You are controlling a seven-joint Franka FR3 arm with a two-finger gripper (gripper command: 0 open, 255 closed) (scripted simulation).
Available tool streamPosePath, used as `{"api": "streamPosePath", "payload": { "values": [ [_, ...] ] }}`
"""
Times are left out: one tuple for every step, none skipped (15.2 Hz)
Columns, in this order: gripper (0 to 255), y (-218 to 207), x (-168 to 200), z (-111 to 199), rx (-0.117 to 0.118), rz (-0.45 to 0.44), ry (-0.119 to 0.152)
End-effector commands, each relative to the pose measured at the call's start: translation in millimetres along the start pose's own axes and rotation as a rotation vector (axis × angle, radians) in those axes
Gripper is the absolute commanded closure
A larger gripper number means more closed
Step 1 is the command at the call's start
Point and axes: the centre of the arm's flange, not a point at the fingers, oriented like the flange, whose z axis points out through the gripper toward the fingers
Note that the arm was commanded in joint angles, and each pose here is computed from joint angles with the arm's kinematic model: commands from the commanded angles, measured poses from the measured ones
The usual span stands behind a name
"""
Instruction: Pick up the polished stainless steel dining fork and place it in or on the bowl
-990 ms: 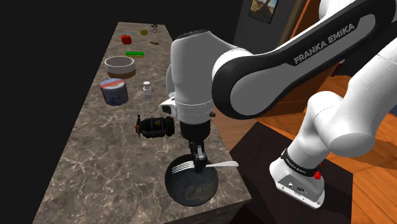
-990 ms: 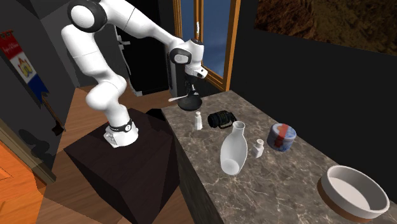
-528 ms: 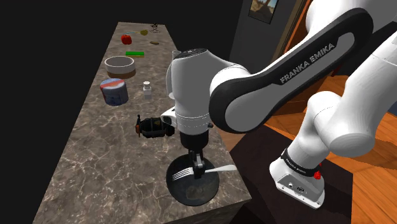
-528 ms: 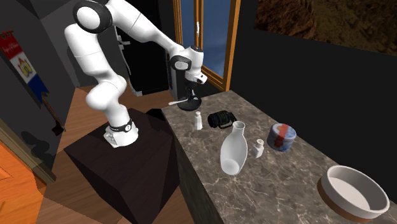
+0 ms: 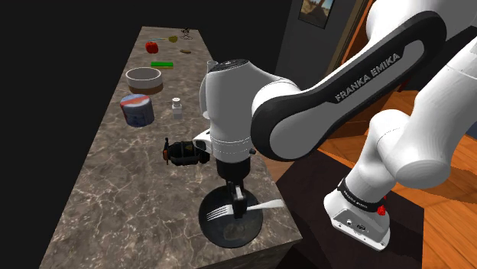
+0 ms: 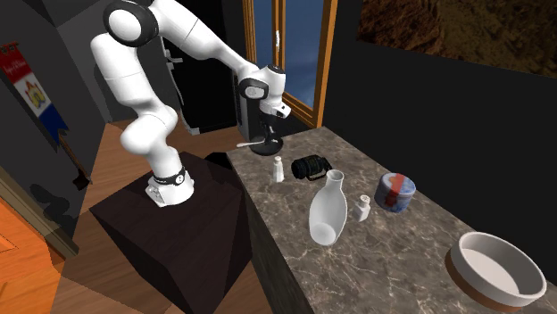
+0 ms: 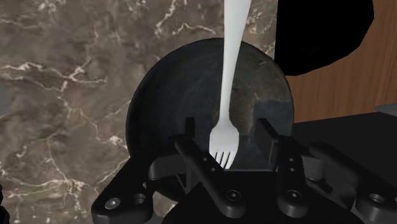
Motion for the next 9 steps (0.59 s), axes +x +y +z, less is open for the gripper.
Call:
{"api": "streamPosePath", "payload": {
  "values": [
    [0,0.0,0.1,-0.1,0.000,0.000,0.000],
    [0,0.0,0.0,-0.1,0.000,0.000,0.000],
    [0,0.0,0.0,0.0,0.000,0.000,0.000],
    [0,0.0,0.1,0.0,0.000,0.000,0.000],
    [0,0.0,0.0,0.0,0.000,0.000,0.000],
    [0,0.0,0.1,-13.3,0.000,0.000,0.000],
    [0,0.0,0.1,-26.5,0.000,0.000,0.000],
    [0,0.0,0.1,-39.7,0.000,0.000,0.000],
    [0,0.0,0.1,-50.1,0.000,0.000,0.000]
  ]
}}
